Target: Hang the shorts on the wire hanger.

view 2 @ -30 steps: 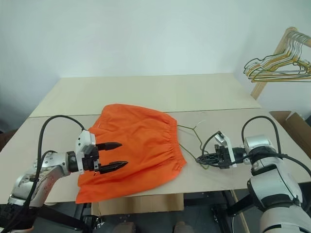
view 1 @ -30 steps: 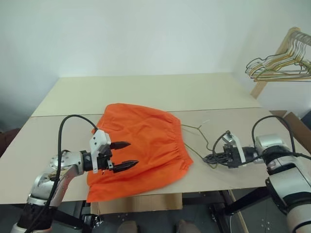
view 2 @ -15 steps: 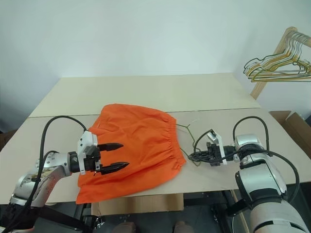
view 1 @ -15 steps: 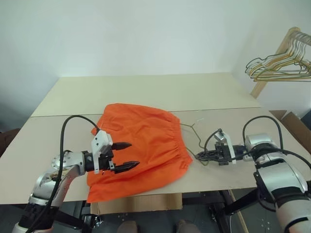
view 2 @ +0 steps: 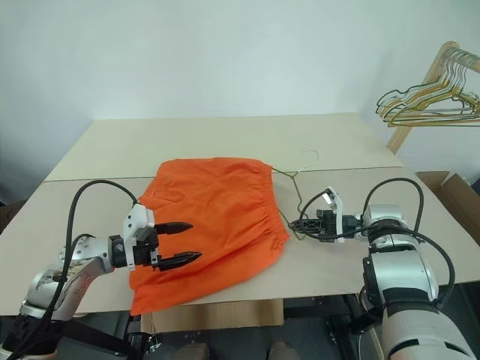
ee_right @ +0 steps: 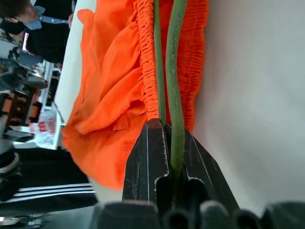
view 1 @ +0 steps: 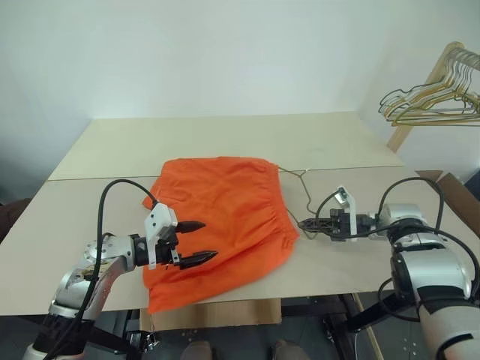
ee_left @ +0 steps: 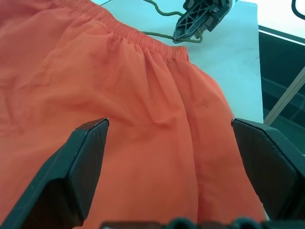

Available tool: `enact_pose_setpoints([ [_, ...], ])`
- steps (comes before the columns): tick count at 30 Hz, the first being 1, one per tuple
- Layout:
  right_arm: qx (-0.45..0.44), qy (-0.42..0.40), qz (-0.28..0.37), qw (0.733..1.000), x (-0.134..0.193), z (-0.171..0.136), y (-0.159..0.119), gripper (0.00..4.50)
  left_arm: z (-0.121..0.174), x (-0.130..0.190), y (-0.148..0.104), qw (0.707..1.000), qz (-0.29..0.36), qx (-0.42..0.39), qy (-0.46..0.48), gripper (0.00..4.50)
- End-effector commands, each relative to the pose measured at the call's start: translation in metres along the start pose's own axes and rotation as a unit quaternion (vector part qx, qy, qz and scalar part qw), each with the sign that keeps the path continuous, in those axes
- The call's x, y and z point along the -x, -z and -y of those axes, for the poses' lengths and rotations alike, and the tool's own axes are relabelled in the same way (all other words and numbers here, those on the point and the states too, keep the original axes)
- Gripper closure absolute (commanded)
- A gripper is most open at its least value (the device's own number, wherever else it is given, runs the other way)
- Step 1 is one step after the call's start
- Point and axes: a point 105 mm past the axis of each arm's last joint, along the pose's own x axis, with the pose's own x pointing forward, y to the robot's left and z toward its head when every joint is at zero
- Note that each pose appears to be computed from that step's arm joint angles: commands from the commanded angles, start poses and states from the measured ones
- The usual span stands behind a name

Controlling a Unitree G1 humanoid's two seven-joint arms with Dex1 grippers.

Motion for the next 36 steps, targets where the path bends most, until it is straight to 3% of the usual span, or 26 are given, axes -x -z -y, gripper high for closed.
enact_pose_setpoints([
  [1,0.142,0.003,0.039,0.989,-0.002,-0.009,-0.026,4.5,-0.003,0.0,-0.014,0.999,0.014,-0.034,-0.001,0.04],
  [6,0.249,0.007,0.034,0.968,-0.005,-0.016,-0.032,4.5,-0.013,0.006,-0.037,0.997,0.043,-0.059,-0.011,0.04],
  [9,0.326,0.008,0.031,0.945,-0.006,-0.025,-0.036,4.5,-0.026,0.012,-0.069,0.992,0.081,-0.092,-0.024,0.04],
  [15,0.392,-0.001,0.02,0.92,-0.008,-0.047,-0.045,4.5,-0.06,0.032,-0.143,0.976,0.139,-0.164,-0.034,0.04],
  [18,0.421,-0.005,0.008,0.907,-0.012,-0.056,-0.045,4.5,-0.074,0.041,-0.167,0.974,0.123,-0.188,-0.008,0.04],
  [23,0.47,-0.009,-0.007,0.883,-0.019,-0.071,-0.043,4.5,-0.1,0.041,-0.17,0.971,0.019,-0.236,0.032,0.04],
  [29,0.499,-0.001,-0.023,0.866,-0.026,-0.083,-0.045,4.5,-0.106,0.025,-0.173,0.971,-0.023,-0.219,0.091,0.04],
  [36,0.514,-0.008,-0.02,0.857,-0.029,-0.099,-0.043,4.5,-0.113,0.009,-0.153,0.959,-0.114,-0.239,0.105,0.04],
])
